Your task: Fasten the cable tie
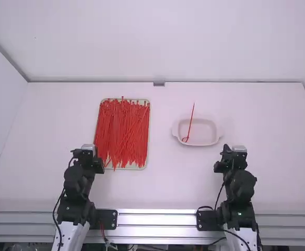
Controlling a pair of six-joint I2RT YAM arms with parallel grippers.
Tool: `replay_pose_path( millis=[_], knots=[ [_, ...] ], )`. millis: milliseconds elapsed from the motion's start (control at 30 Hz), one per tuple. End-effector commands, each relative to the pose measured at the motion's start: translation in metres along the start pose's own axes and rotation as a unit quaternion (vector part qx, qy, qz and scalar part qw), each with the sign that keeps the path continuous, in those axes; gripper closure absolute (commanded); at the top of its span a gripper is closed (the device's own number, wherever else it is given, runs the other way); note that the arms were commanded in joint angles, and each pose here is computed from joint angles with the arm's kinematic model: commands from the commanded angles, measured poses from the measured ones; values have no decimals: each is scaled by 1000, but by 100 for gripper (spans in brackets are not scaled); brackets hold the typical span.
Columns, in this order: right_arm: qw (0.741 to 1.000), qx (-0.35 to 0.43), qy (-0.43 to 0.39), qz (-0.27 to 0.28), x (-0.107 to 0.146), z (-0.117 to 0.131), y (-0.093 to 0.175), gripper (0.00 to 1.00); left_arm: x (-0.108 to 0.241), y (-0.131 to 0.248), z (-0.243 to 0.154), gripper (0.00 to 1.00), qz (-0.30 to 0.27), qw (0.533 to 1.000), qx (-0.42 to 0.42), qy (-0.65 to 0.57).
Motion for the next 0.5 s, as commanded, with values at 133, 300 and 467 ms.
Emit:
replay_pose_path(
  millis=[133, 300, 467],
  knots=[
    [1000, 0, 0, -28, -4, 0, 3, 100, -7, 4, 0, 100, -34, 999, 0, 0],
    [1000, 0, 0, -31, -5, 0, 4, 100, -13, 8, 0, 100, -59, 998, 1, 0],
    [1000, 0, 0, -31, -5, 0, 4, 100, -16, 9, 0, 100, -69, 998, 1, 0]
  ],
)
Point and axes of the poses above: each hand's point on the last joint's axis, 136 mm out from that joint toward the fingers, its own y axis back along the fingers, its own z axis along the line the jaws close on, x = y × z, the point moved 8 cm from there along y, back along the fingers, and after that the axes turned 3 degrees about y, right-handed, at the moved point
